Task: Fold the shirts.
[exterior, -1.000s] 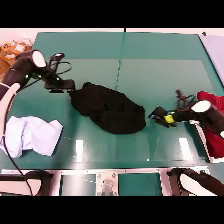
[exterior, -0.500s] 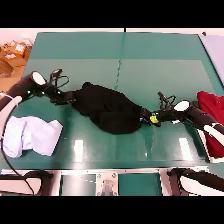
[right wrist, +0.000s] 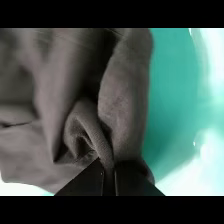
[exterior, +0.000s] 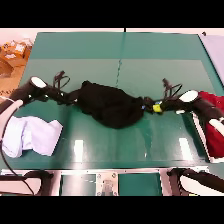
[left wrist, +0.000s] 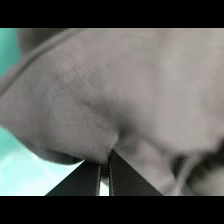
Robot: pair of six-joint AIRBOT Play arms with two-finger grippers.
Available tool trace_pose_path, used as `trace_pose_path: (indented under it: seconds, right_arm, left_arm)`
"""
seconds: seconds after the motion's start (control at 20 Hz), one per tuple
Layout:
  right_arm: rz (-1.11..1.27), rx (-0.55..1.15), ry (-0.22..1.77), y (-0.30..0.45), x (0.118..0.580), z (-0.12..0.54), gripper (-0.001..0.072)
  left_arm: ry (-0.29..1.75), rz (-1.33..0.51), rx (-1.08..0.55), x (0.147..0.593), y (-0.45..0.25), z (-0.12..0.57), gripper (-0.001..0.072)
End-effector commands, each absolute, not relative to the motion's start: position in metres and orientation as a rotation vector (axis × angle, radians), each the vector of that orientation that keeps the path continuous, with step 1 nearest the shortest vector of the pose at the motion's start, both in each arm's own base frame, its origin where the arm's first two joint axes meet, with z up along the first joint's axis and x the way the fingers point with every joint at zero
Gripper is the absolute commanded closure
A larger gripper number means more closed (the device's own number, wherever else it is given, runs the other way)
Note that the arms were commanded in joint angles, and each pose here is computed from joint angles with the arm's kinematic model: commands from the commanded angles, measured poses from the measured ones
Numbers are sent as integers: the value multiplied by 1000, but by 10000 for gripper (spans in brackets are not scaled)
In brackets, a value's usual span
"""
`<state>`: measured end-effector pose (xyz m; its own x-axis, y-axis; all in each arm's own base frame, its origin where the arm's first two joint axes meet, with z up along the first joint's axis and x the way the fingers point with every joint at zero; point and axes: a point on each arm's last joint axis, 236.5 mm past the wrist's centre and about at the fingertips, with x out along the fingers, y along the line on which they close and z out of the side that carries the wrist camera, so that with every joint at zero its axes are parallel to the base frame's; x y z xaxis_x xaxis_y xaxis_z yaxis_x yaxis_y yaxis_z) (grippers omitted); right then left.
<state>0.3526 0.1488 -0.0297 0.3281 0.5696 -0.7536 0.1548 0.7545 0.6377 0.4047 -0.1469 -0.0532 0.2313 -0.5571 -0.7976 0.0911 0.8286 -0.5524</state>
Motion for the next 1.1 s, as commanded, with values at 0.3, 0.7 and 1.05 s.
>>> trace_pose_path:
  seconds: [0.3, 0.7, 1.05]
  right_arm:
    - [351, 500, 412, 58, 371, 319, 692]
    - [370, 312, -8, 75, 250, 462, 692]
    - [354, 336, -5, 70, 260, 455, 691]
  left_arm:
    - [671, -434, -191, 383, -115, 288, 685]
    - [179, -487, -124, 264, -115, 481, 684]
    - [404, -453, -57, 293, -108, 418, 684]
